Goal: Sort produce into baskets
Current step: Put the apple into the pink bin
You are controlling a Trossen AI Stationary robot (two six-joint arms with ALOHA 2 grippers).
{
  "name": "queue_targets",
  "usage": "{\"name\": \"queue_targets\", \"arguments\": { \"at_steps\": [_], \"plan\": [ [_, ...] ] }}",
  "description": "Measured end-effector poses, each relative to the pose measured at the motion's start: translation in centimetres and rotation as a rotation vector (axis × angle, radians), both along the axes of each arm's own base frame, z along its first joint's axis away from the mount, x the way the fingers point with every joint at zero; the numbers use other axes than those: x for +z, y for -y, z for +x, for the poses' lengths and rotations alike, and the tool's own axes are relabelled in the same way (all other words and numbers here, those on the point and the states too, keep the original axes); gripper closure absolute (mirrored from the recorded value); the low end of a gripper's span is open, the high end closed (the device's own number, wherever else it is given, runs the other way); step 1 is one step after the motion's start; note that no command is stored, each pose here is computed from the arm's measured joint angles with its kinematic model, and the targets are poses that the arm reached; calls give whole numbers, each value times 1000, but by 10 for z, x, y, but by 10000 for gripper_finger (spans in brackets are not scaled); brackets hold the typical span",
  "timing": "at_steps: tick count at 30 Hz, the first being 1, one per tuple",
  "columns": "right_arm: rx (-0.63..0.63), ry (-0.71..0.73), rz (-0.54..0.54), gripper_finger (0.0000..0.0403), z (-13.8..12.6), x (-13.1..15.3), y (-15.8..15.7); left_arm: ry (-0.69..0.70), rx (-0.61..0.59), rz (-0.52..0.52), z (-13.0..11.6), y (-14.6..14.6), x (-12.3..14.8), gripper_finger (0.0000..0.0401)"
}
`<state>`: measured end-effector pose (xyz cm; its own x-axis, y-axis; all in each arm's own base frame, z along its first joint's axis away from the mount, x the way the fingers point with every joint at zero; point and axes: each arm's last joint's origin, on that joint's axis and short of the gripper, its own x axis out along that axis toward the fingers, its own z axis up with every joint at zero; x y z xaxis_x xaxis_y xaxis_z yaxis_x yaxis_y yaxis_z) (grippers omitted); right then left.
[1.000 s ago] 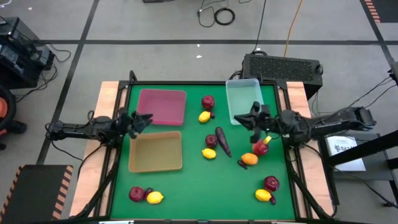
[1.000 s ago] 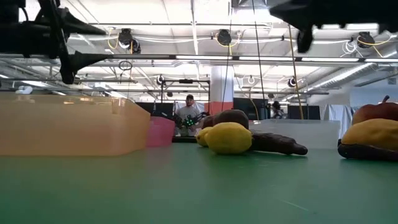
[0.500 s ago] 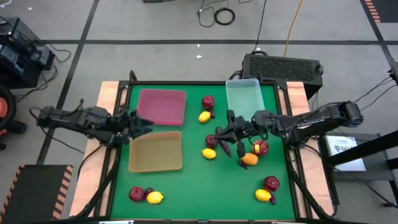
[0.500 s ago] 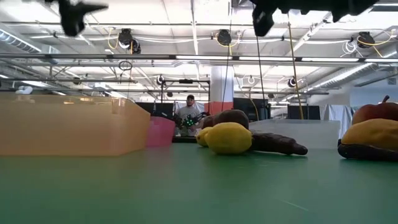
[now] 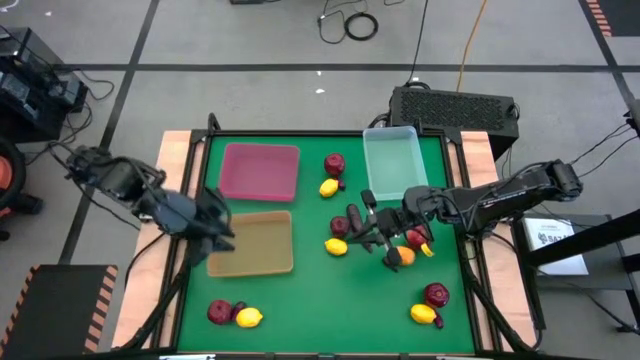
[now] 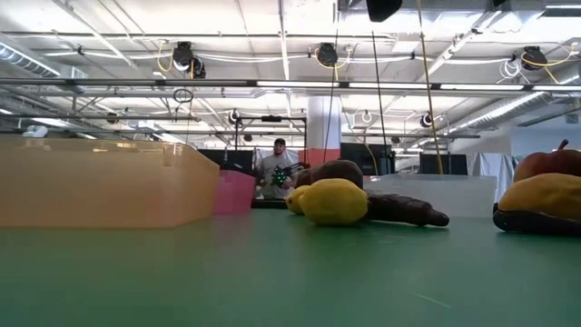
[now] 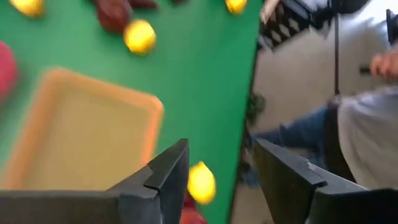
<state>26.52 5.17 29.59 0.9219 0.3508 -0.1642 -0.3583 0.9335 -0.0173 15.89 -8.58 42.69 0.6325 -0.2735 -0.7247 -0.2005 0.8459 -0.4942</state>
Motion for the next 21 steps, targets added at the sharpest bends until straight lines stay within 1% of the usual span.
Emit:
{"name": "queue_targets", "arguments": {
  "at_steps": [3,6,8,11,13,15,17,19,21],
  "plan": [
    [-1,0,1,403,0,0,0,-68,-72,-36,10,22,-3,229],
    [-2,0,-1,403,0,0,0,-171,-145,-41,19,46,-17,237],
    [1,9,-20,403,0,0,0,-234,-194,-30,25,60,-27,240],
    [8,23,-60,403,0,0,0,-278,-261,22,34,79,-42,241],
    [8,25,-63,403,0,0,0,-301,-311,65,40,89,-52,241],
    [6,21,-54,403,0,0,0,-328,-358,108,46,98,-62,241],
    [-1,12,-29,403,0,0,0,-378,-374,142,51,105,-73,241],
    [-25,4,-10,403,0,0,1,-429,-398,172,55,110,-84,241],
    [-63,0,-3,403,1,0,2,-449,-456,194,59,117,-92,236]
  ]
}}
